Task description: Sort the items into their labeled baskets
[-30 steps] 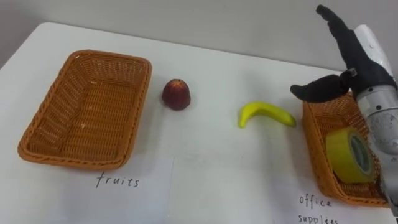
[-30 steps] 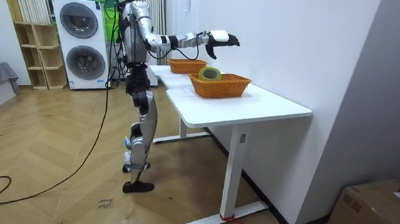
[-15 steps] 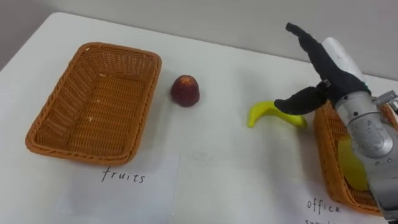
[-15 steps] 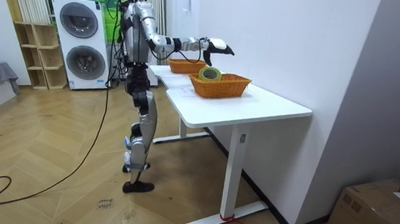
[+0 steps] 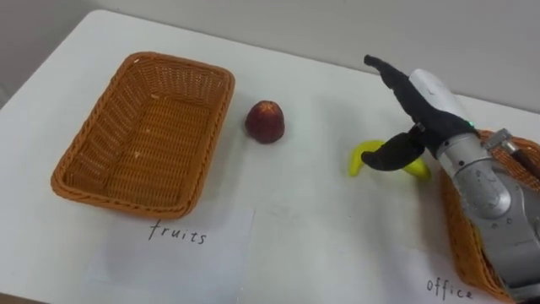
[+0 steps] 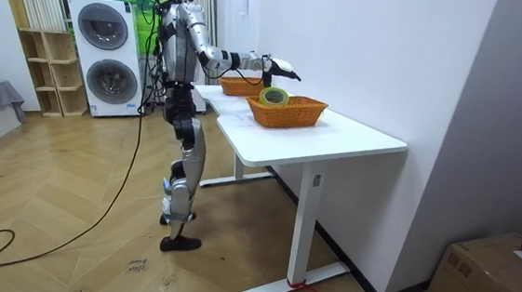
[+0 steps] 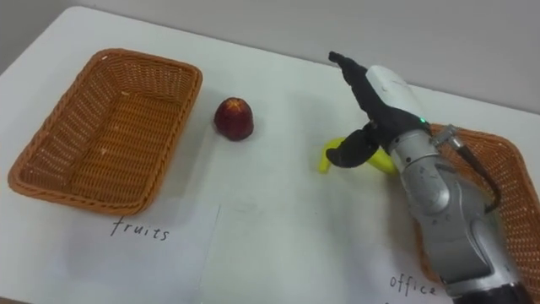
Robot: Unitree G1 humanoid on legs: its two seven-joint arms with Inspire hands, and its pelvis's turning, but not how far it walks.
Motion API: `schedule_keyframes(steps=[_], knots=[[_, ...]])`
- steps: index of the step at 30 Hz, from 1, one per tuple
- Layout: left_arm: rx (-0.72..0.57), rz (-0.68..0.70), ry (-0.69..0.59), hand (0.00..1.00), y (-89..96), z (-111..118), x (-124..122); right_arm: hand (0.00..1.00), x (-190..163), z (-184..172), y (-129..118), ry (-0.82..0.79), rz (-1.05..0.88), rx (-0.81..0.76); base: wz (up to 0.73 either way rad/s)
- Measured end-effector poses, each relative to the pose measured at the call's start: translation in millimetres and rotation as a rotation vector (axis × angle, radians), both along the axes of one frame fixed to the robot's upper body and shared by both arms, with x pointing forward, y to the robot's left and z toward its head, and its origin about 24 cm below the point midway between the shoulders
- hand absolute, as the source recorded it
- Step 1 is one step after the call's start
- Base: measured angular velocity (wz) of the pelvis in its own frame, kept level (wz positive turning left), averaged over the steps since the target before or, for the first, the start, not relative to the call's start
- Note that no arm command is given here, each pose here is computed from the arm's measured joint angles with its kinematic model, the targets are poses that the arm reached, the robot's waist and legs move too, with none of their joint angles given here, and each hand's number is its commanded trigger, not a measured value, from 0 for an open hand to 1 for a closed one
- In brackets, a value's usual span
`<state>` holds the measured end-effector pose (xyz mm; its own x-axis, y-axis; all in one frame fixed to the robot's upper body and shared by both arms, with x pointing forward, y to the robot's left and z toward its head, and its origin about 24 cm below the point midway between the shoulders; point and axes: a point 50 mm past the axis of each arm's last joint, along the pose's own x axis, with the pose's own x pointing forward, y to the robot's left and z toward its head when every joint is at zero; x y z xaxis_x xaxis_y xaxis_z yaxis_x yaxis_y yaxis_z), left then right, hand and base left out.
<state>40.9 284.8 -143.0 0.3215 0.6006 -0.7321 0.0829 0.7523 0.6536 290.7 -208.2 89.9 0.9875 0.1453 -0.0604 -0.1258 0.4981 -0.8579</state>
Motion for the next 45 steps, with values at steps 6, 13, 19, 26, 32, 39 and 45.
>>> schedule_keyframes(steps=[6, 13, 19, 26, 32, 39, 45], knots=[[0.003, 0.0, 0.002, 0.0, 0.9, 0, 0, 0.0, 4, -5, 1, 0.046, 0.004, -0.04, 0.0], [0.001, -0.016, -0.006, 0.0, 1.4, 1, 3, 0.0, 8, -24, 6, 0.168, 0.05, -0.103, 0.0], [-0.006, -0.045, -0.015, 0.0, 3.6, 2, 9, 0.0, 7, -27, 5, 0.193, 0.058, -0.108, 0.01], [-0.005, -0.061, -0.017, 0.0, 3.9, 3, 11, 0.0, 8, -36, -3, 0.237, 0.041, -0.105, 0.01], [-0.002, -0.062, -0.023, 0.0, 4.6, 3, 13, 0.0, 10, -33, -6, 0.232, 0.036, -0.124, 0.0], [0.0, -0.064, -0.016, 0.0, 5.0, 3, 11, 0.0, 18, -29, -13, 0.235, 0.026, -0.173, 0.01], [-0.002, -0.072, -0.013, 0.0, 4.8, 3, 11, 0.0, 19, -29, -15, 0.241, 0.024, -0.194, 0.02]])
